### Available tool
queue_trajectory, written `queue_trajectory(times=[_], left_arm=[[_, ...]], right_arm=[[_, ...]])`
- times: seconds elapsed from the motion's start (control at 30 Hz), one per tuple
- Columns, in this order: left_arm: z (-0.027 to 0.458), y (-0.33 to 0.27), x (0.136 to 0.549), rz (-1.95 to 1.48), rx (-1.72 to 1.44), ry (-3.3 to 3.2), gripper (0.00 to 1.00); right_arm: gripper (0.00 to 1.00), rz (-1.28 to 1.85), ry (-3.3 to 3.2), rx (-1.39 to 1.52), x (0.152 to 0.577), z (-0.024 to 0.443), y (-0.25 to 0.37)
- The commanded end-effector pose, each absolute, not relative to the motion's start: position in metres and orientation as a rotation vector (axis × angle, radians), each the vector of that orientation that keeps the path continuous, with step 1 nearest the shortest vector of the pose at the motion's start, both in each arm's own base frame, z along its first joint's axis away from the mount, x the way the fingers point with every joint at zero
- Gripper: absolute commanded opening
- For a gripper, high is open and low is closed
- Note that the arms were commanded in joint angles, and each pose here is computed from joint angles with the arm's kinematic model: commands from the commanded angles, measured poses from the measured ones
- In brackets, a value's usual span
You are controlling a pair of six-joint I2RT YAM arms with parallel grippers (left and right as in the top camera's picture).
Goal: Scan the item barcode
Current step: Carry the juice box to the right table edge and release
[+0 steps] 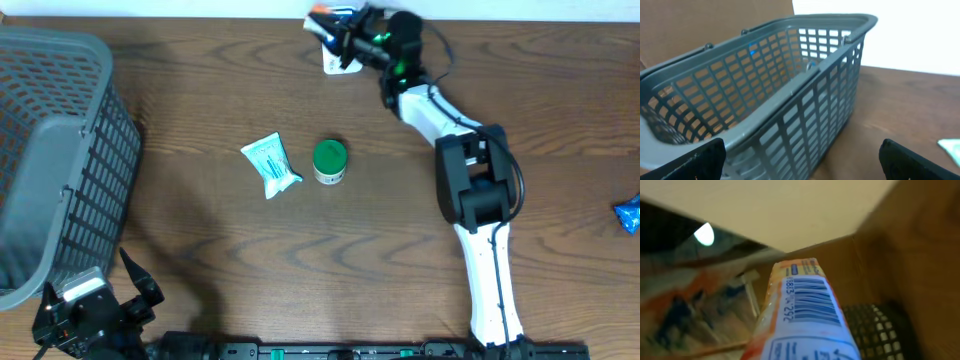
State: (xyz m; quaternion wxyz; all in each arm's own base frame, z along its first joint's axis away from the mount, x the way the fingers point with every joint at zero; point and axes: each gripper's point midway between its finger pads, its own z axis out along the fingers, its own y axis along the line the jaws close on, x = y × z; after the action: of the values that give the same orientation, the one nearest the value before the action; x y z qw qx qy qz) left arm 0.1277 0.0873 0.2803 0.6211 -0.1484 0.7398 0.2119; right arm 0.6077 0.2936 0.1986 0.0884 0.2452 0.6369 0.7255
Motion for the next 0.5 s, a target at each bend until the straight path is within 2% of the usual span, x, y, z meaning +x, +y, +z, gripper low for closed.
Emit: queue_trajectory(times=[0.0, 0.07, 0.13, 0.17, 0.27, 0.3, 0.47], left_arm=[[0.314, 0.071, 0.139, 0.349, -0.306, 1.562, 0.98], [0.338, 0.066, 0.140, 0.297, -0.302, 1.462, 0.98], [0.359, 0.063, 0.138, 0.257, -0.298, 1.373, 0.98], [0.365, 0.061, 0.138, 0.242, -0.291, 1.350, 0.98], [0.359, 0.056, 0.145, 0.227, -0.270, 1.359, 0.98], [0.350, 0.049, 0.156, 0.202, -0.233, 1.374, 0.98], [0.323, 0.042, 0.187, 0.168, -0.228, 1.347, 0.98]], right_arm=[[0.02, 1.936, 1.857, 0.401, 0.606, 0.265, 0.259], [0.02, 1.749, 1.926, 0.425, 0.609, 0.265, 0.239], [0.01, 1.432, 2.027, 0.525, 0.609, 0.258, 0.201], [0.01, 1.130, 2.095, 0.617, 0.600, 0.253, 0.162], [0.01, 0.680, 2.133, 0.716, 0.572, 0.264, 0.096], [0.01, 0.426, 2.123, 0.747, 0.550, 0.279, 0.056], [0.01, 0.021, 2.110, 0.819, 0.500, 0.301, -0.023]])
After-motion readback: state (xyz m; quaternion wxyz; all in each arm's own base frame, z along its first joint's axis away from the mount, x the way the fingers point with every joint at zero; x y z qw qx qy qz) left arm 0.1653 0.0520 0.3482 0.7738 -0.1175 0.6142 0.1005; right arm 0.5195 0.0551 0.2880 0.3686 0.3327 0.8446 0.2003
